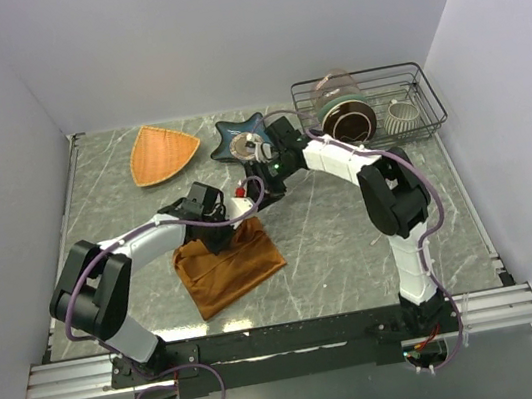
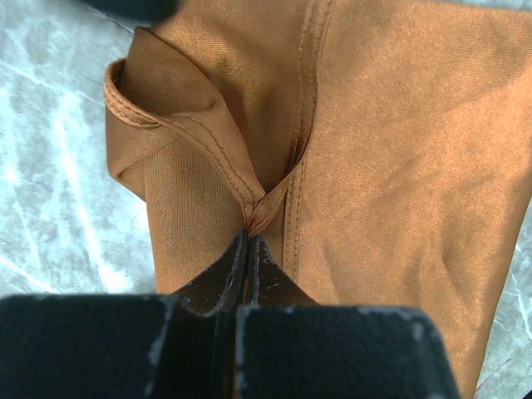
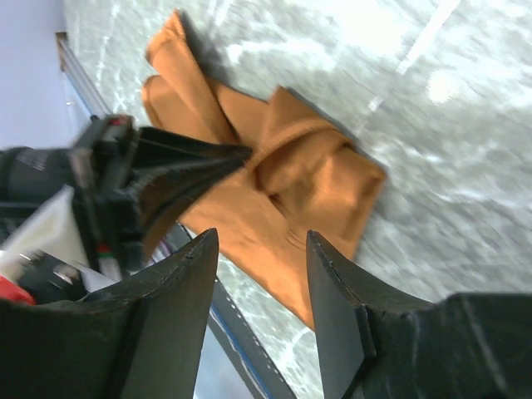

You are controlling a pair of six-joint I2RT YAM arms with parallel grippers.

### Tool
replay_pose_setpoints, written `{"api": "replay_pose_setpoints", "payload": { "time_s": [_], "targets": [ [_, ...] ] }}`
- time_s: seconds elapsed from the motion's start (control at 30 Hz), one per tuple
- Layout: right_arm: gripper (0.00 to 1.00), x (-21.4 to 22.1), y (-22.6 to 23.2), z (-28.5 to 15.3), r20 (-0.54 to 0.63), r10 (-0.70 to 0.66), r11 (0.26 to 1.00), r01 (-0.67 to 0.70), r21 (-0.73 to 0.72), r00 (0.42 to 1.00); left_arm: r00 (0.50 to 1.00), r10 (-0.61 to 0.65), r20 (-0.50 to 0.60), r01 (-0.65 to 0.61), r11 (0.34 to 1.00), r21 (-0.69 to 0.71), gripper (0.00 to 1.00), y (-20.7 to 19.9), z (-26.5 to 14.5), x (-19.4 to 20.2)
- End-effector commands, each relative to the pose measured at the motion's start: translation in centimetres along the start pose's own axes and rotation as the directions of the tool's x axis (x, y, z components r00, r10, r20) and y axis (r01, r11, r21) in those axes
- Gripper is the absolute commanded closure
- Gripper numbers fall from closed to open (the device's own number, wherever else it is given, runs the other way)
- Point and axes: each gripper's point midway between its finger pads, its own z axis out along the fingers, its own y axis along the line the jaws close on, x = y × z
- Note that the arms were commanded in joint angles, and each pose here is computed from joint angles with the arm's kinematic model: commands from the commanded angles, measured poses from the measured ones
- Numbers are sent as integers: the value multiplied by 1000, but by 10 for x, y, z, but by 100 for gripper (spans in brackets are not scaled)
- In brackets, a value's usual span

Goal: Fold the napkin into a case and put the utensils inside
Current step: Fold the lower triangle-folded napkin at the center of the board.

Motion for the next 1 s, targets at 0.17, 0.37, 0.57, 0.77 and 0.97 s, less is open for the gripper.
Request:
{"api": "replay_pose_setpoints", "payload": {
  "time_s": [0.17,0.37,0.57,0.77,0.97],
  "targets": [
    [44,-9,17,26,-7,-13,1000,13,-23,1000,999,29,43,-28,1000,-7,99,-7,-3,-10],
    [44,-1,6,40,-40,-1,1000,1,1,999,999,27,33,-27,1000,-9,99,-7,0,-8],
    [63,8,4,45,-69,-4,1000,4,3,998,999,26,28,-25,1000,-18,98,-6,-1,-6],
    [100,16,-6,45,-99,-19,999,22,34,995,997,-20,75,21,1000,-10,71,-6,-24,-18],
    [100,19,-8,35,-99,-92,993,98,60,991,948,-199,248,189,980,65,44,29,-99,-34]
  ]
}}
